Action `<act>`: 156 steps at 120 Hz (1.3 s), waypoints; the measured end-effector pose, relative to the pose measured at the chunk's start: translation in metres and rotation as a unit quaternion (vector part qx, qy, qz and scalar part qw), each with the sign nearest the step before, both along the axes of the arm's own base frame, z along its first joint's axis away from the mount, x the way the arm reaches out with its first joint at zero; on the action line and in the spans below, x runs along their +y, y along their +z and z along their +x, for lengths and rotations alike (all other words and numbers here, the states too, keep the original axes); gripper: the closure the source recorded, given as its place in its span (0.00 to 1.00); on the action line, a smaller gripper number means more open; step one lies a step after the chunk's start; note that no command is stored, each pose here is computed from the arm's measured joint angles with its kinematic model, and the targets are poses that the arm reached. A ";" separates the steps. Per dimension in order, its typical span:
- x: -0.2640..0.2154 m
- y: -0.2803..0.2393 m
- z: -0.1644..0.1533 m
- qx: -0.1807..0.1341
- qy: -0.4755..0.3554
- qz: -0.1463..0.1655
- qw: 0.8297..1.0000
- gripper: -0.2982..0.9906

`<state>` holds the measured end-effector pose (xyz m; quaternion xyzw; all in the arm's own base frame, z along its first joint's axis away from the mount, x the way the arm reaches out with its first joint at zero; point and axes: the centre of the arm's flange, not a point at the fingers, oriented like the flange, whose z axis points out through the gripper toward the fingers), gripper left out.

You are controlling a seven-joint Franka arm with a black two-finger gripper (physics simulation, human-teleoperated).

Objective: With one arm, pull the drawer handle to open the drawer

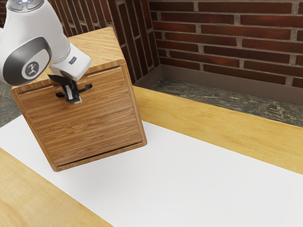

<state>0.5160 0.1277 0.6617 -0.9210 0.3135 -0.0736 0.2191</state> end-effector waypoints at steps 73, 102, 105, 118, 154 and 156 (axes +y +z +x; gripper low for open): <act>-0.041 0.009 -0.038 -0.002 -0.042 -0.019 0.999 0.84; -0.050 0.008 -0.063 -0.005 -0.051 -0.025 0.998 0.83; -0.054 0.008 -0.064 -0.006 -0.054 -0.024 0.998 0.83; -0.067 0.006 -0.068 -0.004 -0.066 -0.021 0.998 0.83; -0.100 0.010 -0.098 -0.016 -0.090 -0.020 0.996 0.83; -0.101 0.010 -0.100 -0.017 -0.091 -0.019 0.995 0.83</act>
